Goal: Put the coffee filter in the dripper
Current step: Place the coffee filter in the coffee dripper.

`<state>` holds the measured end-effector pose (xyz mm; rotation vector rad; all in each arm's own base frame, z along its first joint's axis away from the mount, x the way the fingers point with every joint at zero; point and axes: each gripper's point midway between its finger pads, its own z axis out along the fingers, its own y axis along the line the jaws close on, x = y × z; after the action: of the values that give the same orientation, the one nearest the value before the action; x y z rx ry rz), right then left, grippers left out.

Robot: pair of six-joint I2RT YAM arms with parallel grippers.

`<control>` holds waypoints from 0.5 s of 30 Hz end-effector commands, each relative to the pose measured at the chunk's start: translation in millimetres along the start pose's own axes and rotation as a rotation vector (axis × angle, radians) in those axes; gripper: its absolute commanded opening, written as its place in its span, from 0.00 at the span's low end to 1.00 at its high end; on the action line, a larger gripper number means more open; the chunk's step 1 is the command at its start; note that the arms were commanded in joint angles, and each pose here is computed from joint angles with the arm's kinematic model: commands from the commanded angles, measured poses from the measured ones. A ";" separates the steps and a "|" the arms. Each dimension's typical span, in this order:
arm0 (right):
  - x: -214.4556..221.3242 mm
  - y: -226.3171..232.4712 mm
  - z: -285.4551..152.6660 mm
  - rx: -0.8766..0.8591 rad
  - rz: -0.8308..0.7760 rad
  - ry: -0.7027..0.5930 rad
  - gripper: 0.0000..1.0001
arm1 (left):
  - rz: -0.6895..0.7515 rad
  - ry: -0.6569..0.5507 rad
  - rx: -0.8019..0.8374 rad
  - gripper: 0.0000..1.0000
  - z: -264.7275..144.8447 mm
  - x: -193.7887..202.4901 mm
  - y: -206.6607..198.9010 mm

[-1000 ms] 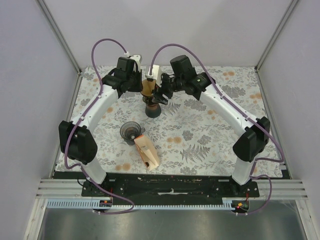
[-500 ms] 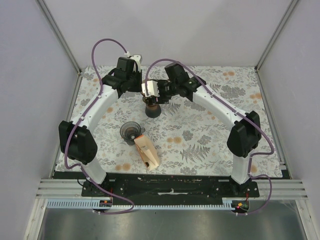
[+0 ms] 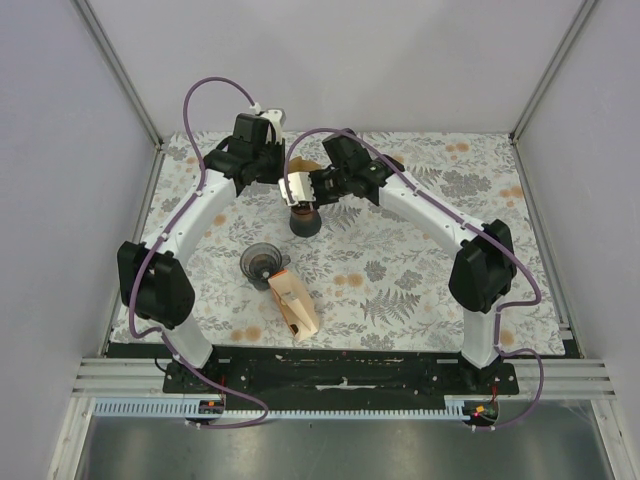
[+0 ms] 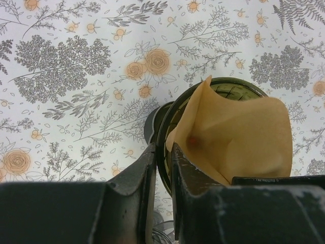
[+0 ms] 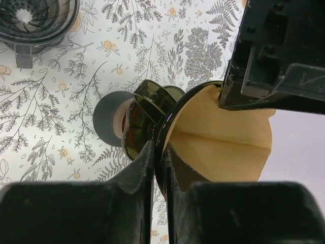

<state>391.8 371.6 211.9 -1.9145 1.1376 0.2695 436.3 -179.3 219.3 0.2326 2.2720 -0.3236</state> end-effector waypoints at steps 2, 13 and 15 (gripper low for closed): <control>-4.5 -10.8 -14.3 0.035 -0.020 0.006 0.29 | 0.022 -0.003 0.001 0.23 -4.2 -4.3 1.7; -89.3 -38.6 -85.5 0.120 0.154 -0.275 0.76 | 0.025 0.001 0.011 0.22 -5.1 -2.2 -0.2; -100.4 -43.1 -100.6 0.105 0.211 -0.350 0.80 | 0.028 -0.001 0.012 0.22 -5.4 -2.3 -0.1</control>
<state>369.3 368.1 259.4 -1.7689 1.1859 0.4340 433.2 -177.5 216.3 0.2331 2.2903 -0.3187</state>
